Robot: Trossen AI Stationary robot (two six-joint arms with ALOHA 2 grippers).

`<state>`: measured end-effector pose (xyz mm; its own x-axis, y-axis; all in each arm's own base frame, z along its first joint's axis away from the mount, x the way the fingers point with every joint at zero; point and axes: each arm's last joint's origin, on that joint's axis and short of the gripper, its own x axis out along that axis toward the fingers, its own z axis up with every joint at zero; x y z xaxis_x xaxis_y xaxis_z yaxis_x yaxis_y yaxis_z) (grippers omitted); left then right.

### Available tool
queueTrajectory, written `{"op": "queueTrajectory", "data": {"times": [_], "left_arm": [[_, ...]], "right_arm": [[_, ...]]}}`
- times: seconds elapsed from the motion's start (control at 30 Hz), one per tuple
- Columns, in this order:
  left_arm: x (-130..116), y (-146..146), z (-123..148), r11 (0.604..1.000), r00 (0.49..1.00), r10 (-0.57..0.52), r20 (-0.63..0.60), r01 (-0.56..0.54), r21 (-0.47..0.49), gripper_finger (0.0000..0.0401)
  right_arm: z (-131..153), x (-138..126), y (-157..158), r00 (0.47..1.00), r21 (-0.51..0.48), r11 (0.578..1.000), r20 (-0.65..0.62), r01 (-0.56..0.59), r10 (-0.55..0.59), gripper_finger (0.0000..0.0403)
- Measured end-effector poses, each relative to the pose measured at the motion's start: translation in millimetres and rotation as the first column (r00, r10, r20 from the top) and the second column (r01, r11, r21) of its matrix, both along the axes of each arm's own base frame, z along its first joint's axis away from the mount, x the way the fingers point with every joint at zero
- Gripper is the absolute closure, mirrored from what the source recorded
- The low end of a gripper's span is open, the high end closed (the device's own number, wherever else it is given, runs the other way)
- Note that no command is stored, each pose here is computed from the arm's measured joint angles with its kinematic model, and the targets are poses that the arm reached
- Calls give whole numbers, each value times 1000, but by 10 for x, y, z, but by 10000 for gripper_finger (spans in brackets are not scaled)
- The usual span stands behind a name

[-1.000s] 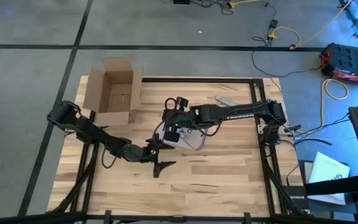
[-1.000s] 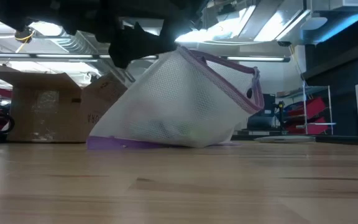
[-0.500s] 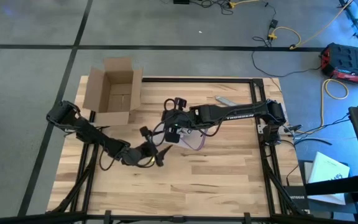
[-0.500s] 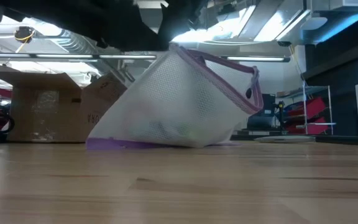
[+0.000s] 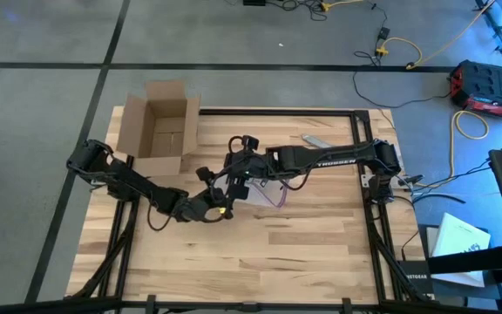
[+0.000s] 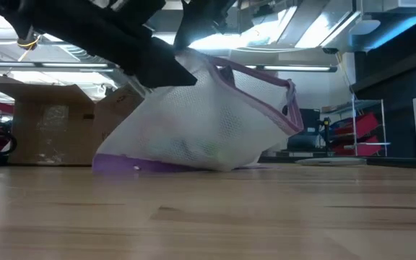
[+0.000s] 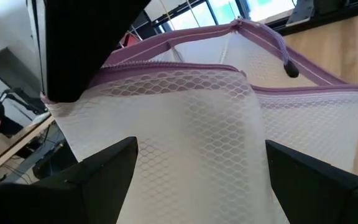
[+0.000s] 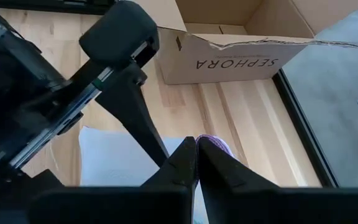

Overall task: Unpack boxes
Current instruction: Close the zip bag

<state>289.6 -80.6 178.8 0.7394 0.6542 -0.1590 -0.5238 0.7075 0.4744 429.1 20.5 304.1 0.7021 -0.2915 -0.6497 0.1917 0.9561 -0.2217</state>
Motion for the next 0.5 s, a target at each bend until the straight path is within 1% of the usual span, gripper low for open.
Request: {"op": "queueTrajectory", "data": {"times": [0.1,0.23,0.33,0.43,0.5], "left_arm": [[6,24,-9,1000,1000,1,-2,-1,-9,73],[3,60,-48,998,1000,19,6,-19,-59,75],[-4,73,-71,996,1000,30,5,-30,-82,84],[-13,76,-92,997,999,30,-21,-31,-71,108],[-16,77,-99,998,999,29,-36,-31,-62,138]], "right_arm": [[0,0,2,1000,1,1000,0,0,0,403],[-3,1,0,1000,1,1000,-1,0,0,403],[-3,1,2,1000,1,1000,-1,0,0,403],[-2,2,1,1000,1,1000,1,0,0,403],[-1,4,3,1000,1,1000,3,0,0,403]]}}
